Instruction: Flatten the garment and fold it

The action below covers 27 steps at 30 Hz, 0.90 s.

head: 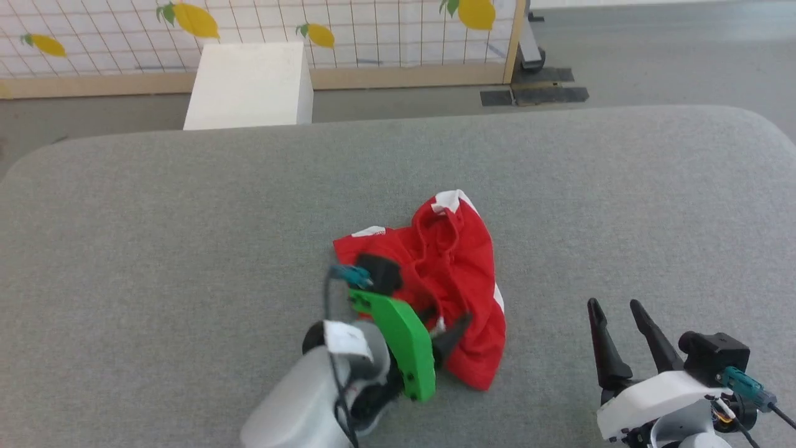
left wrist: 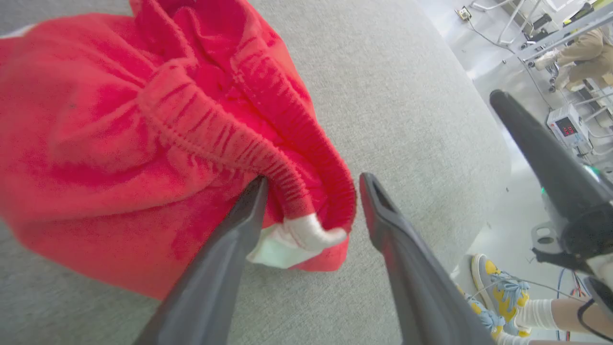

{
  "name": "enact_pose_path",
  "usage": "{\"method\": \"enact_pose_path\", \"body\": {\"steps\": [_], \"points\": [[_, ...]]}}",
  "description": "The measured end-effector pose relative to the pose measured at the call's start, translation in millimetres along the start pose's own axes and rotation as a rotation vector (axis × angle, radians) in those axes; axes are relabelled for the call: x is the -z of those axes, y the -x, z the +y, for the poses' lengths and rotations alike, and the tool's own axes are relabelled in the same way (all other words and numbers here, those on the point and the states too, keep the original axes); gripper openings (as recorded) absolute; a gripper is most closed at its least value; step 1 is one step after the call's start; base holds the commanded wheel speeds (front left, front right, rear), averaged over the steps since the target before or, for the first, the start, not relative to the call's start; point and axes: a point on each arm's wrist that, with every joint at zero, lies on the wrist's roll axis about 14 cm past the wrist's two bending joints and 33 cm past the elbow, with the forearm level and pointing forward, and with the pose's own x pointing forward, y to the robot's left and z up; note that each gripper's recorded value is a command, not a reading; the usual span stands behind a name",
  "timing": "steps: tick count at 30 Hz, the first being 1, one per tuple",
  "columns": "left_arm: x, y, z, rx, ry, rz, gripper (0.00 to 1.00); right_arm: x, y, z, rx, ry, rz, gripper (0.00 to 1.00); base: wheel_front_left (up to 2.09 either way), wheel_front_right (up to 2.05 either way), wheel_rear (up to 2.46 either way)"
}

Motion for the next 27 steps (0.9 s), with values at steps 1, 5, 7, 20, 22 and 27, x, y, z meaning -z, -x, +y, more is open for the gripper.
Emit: {"method": "enact_pose_path", "body": {"steps": [1,5,7,20,22,27], "points": [[-12.1,2.6,0.4,-0.001,0.025,-0.045,1.00,-0.7,0.4,0.9,-0.003,0.000,-0.002,1.00,0.00,0.00,0.00],[-79.4,27.3,14.9,-0.069,0.004,-0.295,1.00,-2.9,2.8,6.4,-0.019,0.000,-0.010,1.00,0.00,0.00,0.00],[-108.4,50.6,34.9,-0.151,-0.040,-0.420,1.00,-1.4,6.2,7.8,-0.023,-0.001,-0.007,1.00,0.00,0.00,0.00],[-87.1,164.4,118.9,-0.593,-0.226,-0.734,1.00,3.3,11.9,17.1,-0.052,-0.003,0.027,1.00,0.00,0.00,0.00],[-73.8,168.4,123.3,-0.621,-0.194,-0.728,1.00,8.0,11.2,17.3,-0.053,-0.002,0.056,1.00,0.00,0.00,0.00],[-56.6,171.1,125.9,-0.650,-0.119,-0.730,1.00,19.6,-1.1,20.3,-0.062,0.009,0.169,1.00,0.00,0.00,0.00]]}}
